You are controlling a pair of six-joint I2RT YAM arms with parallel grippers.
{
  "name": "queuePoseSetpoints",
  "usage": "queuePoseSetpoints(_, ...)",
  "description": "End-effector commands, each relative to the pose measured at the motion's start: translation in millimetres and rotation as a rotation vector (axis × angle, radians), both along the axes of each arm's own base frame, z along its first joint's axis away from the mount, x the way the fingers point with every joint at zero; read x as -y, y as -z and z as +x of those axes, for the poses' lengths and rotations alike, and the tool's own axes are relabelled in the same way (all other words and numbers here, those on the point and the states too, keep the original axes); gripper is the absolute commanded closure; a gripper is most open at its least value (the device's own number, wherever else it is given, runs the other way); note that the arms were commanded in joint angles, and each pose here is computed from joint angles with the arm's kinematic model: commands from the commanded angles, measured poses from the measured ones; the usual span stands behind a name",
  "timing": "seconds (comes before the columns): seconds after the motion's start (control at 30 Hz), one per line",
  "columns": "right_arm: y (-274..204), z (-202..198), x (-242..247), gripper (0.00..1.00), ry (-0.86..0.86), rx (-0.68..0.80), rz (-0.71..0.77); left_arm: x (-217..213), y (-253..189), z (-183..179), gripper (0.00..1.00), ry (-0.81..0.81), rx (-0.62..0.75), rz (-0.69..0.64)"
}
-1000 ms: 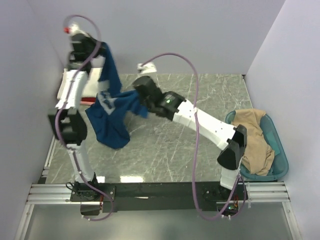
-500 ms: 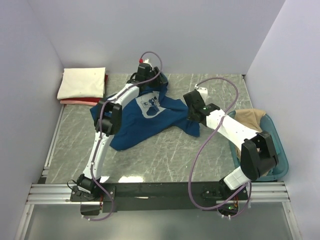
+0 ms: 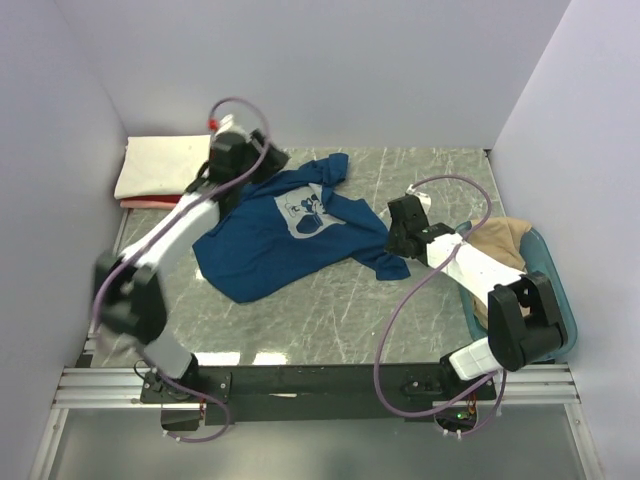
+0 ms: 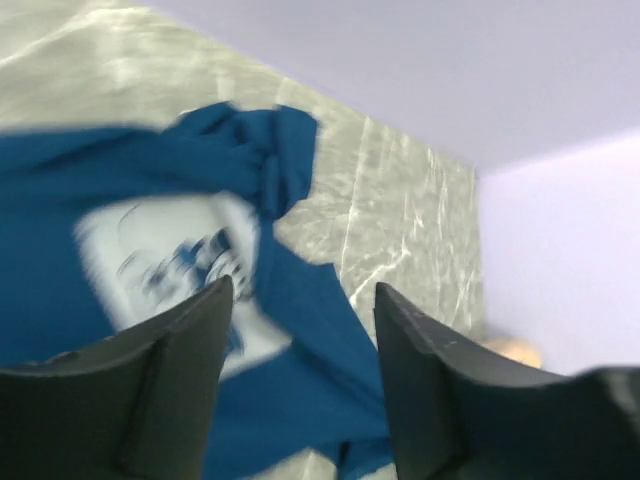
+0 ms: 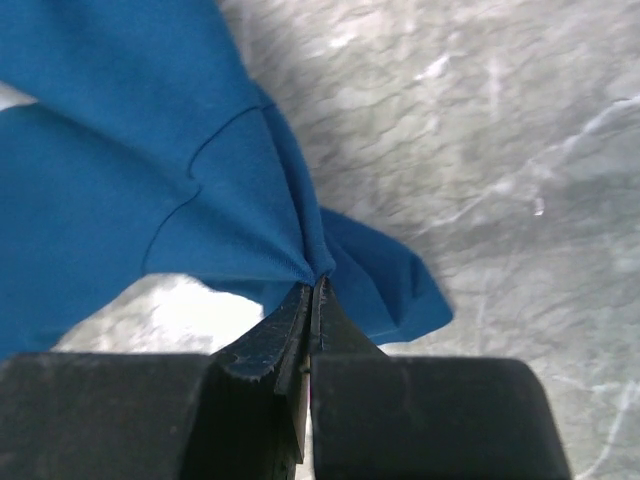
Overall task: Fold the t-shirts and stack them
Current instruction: Flatten the tshirt out
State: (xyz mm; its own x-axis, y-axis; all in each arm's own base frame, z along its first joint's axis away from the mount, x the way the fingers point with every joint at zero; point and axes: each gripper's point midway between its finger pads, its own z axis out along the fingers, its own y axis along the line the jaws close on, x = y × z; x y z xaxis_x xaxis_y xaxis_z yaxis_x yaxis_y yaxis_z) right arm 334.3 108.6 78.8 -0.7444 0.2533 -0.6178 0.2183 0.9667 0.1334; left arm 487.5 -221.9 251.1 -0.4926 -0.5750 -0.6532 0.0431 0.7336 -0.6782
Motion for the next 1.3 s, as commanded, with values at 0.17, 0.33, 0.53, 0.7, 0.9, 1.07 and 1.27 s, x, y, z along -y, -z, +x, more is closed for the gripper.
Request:
queuePoseSetpoints(0.17, -25.5, 5.7, -26.7, 1.00, -0.064, 0.094, 0.154, -128.4, 109.1, -130.3, 0.45, -0.538, -0.307, 0.112)
queuePoseSetpoints(0.33, -25.6, 2.9, -34.9, 1.00, -0.096, 0.092, 0.190, -159.3, 149.1, -185.4, 0.45, -0.666, -0.415, 0.119)
queuePoseSetpoints(0.53, -27.8, -2.1, -37.6, 1.00, -0.113, 0.096, 0.212, -171.0, 182.1, -221.6, 0.43, -0.694, -0.473, 0.112)
queuePoseSetpoints(0.7, -30.2, -4.9, -37.4, 1.00, -0.115, 0.101, 0.219, -172.4, 195.9, -234.5, 0.43, -0.706, -0.490, 0.073)
queuePoseSetpoints(0.9, -32.7, -7.4, -35.1, 1.00, -0.109, 0.110, 0.221, -169.6, 209.0, -237.6, 0.43, -0.698, -0.520, 0.074)
queuePoseSetpoints(1.07, -33.7, -8.2, -33.9, 1.00, -0.105, 0.111, 0.218, -169.6, 208.2, -223.8, 0.44, -0.691, -0.490, 0.111)
queuePoseSetpoints(1.27, -43.5, -8.6, -29.4, 1.00, -0.096, 0.129, 0.204, -173.6, 194.4, -210.9, 0.88, -0.684, -0.447, 0.171)
